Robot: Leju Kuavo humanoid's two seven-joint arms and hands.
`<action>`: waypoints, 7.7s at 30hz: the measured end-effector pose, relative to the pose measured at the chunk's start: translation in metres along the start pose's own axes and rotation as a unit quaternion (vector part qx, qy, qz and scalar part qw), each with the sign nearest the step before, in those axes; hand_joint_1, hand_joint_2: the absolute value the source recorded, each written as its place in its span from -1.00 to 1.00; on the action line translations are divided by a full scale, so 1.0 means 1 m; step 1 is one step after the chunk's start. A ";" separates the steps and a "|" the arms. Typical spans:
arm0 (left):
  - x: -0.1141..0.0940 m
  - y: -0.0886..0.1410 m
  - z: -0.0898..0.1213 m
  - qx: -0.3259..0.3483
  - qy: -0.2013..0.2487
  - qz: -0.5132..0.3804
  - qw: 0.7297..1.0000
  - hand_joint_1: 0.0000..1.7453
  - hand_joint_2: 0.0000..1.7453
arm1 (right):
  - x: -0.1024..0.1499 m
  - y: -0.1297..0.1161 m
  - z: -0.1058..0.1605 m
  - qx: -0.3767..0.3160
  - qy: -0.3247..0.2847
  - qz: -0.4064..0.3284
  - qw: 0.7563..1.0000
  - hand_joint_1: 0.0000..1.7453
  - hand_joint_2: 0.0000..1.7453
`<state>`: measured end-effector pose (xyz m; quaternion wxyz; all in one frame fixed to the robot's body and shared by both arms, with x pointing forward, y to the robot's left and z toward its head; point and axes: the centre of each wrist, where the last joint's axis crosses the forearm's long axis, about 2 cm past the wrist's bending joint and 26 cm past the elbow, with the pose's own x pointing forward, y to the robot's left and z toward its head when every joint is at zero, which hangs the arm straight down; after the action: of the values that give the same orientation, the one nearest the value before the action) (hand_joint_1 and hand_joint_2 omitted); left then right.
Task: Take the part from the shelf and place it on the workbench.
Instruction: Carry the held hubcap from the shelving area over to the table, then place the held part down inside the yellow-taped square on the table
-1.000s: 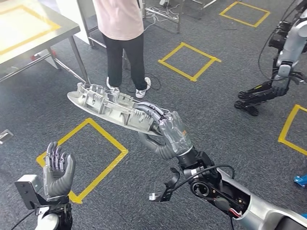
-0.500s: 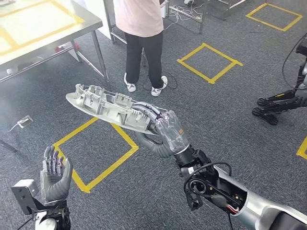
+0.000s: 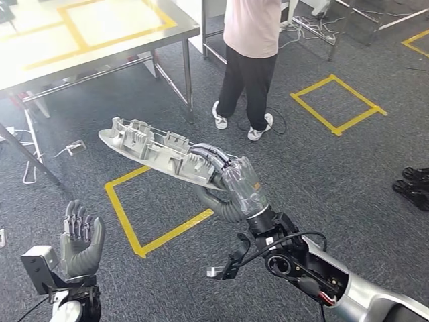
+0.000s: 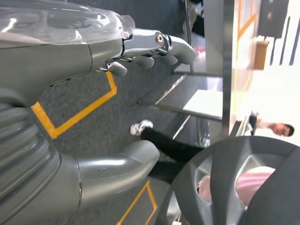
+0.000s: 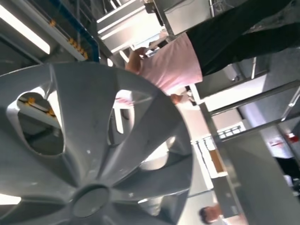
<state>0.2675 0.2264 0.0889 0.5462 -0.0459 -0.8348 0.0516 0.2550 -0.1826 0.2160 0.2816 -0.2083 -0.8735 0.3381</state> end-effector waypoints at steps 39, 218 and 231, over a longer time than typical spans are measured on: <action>0.001 -0.002 0.005 0.019 0.008 -0.011 1.000 -1.00 1.00 | 0.002 0.001 -0.001 0.020 0.018 -0.013 1.000 1.00 1.00; 0.012 0.003 -0.002 -0.003 -0.007 -0.029 1.000 -1.00 1.00 | -0.019 -0.020 -0.016 -0.057 0.048 -0.002 0.997 1.00 1.00; 0.011 -0.001 -0.007 -0.006 -0.011 -0.028 1.000 -1.00 1.00 | -0.039 -0.061 -0.030 -0.117 0.054 0.060 0.990 1.00 1.00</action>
<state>0.2692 0.2276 0.1018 0.5380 -0.0258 -0.8420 0.0317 0.2927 -0.2314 0.2641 0.2817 -0.3099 -0.8764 0.2379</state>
